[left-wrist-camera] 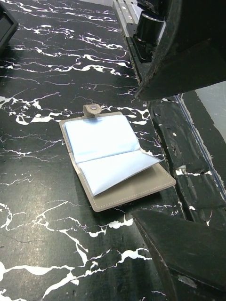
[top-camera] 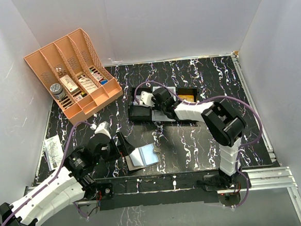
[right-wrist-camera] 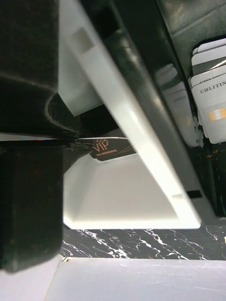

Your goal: Take the credit cards out of the card holder

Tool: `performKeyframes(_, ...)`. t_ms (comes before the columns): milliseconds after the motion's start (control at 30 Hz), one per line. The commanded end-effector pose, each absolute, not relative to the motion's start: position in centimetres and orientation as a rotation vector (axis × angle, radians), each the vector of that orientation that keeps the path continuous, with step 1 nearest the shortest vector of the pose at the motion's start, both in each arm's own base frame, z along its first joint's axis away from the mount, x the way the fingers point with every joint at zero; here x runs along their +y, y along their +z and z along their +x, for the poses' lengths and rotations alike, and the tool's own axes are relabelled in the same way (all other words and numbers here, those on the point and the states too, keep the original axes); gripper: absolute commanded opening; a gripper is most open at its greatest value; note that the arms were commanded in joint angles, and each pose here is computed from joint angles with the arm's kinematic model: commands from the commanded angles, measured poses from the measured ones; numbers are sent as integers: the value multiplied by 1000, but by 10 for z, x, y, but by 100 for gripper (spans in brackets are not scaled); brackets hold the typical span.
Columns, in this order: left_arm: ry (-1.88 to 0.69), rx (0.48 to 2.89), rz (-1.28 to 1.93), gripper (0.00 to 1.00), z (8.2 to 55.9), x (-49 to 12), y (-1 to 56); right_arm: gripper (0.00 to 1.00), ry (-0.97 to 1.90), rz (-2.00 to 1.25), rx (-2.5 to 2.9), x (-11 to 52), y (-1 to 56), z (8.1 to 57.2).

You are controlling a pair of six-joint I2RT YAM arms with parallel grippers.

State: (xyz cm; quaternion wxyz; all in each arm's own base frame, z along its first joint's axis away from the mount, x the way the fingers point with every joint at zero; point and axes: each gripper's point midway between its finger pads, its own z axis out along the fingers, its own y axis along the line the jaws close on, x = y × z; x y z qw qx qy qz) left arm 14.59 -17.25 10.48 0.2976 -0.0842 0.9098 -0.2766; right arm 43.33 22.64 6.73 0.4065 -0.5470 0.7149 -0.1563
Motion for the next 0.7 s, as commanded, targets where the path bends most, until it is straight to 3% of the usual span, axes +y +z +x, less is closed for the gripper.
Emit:
performKeyframes(0,-819,2381,-175,99,146,-183,120,0,-476,-1322,1675,240,94,466)
performKeyframes(167,-898,2362,-150,99,142,-191,120,1,-444,-1358,1698,242,81,462)
performKeyframes(400,-919,2356,-120,99,141,-194,121,25,-429,-1363,1700,238,73,454)
performKeyframes(667,-984,2323,-102,98,138,-199,125,43,-386,-1324,1715,239,77,449)
